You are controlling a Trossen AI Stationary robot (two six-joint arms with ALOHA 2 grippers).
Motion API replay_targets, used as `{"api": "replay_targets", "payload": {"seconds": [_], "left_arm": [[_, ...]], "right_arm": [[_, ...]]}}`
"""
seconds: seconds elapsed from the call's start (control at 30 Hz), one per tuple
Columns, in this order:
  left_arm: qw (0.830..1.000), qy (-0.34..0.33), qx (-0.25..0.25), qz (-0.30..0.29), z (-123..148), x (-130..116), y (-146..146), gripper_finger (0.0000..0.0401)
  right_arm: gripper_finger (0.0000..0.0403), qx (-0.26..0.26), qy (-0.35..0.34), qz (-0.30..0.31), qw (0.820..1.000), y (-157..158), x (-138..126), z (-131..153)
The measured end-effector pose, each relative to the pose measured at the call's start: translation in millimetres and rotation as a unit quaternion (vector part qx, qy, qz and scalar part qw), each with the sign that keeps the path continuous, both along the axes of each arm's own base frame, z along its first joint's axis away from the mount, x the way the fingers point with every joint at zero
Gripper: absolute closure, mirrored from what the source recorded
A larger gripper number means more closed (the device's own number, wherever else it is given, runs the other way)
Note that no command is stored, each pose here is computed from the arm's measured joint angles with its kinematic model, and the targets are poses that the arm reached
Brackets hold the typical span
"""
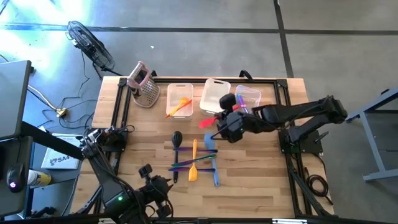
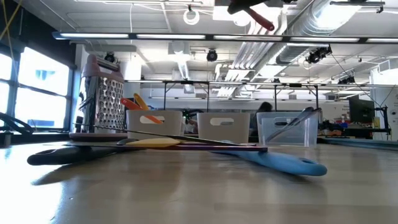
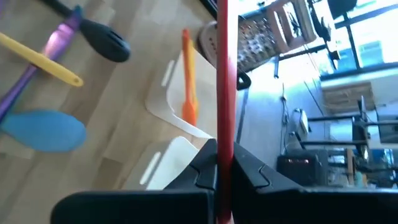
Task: Pick & Place Kitchen Items
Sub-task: Put the red spatula into the left white bin
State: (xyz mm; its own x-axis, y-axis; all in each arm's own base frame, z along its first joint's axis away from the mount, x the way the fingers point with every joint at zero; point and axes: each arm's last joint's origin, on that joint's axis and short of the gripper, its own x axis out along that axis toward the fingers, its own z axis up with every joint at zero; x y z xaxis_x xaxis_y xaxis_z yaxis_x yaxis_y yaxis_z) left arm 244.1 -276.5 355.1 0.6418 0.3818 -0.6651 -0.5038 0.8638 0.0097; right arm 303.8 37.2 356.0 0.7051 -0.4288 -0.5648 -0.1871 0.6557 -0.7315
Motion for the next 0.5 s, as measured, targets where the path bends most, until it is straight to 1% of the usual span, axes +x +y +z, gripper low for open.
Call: {"api": "replay_targets", "payload": {"seconds": [0.07, 0.13, 0.2, 0.27, 0.37, 0.5], "left_arm": [[0.999, -0.031, 0.024, 0.012, 1.9, 4.3, 4.1, 0.0315], [0.997, -0.057, 0.049, 0.026, 3.6, 11.2, 10.8, 0.0315], [0.993, -0.074, 0.083, 0.034, 5.3, 18.5, 18.4, 0.0315], [0.990, -0.081, 0.112, 0.039, 6.5, 25.3, 25.7, 0.0315], [0.987, -0.074, 0.134, 0.050, 7.0, 36.4, 38.1, 0.0315], [0.986, -0.067, 0.142, 0.063, 14.4, 48.0, 53.4, 0.0315]], "right_arm": [[0.0399, 0.005, -0.006, -0.003, 1.000, -1.6, -0.1, 1.3], [0.0399, 0.026, -0.017, 0.004, 1.000, 0.4, 1.0, 2.1], [0.0399, 0.065, -0.034, 0.022, 0.997, 5.1, 2.6, 3.4], [0.0399, 0.119, -0.056, 0.044, 0.990, 11.6, 4.2, 5.9], [0.0399, 0.214, -0.085, 0.089, 0.969, 23.4, 3.0, 12.9], [0.0399, 0.321, -0.114, 0.152, 0.928, 38.0, -4.9, 28.0]]}}
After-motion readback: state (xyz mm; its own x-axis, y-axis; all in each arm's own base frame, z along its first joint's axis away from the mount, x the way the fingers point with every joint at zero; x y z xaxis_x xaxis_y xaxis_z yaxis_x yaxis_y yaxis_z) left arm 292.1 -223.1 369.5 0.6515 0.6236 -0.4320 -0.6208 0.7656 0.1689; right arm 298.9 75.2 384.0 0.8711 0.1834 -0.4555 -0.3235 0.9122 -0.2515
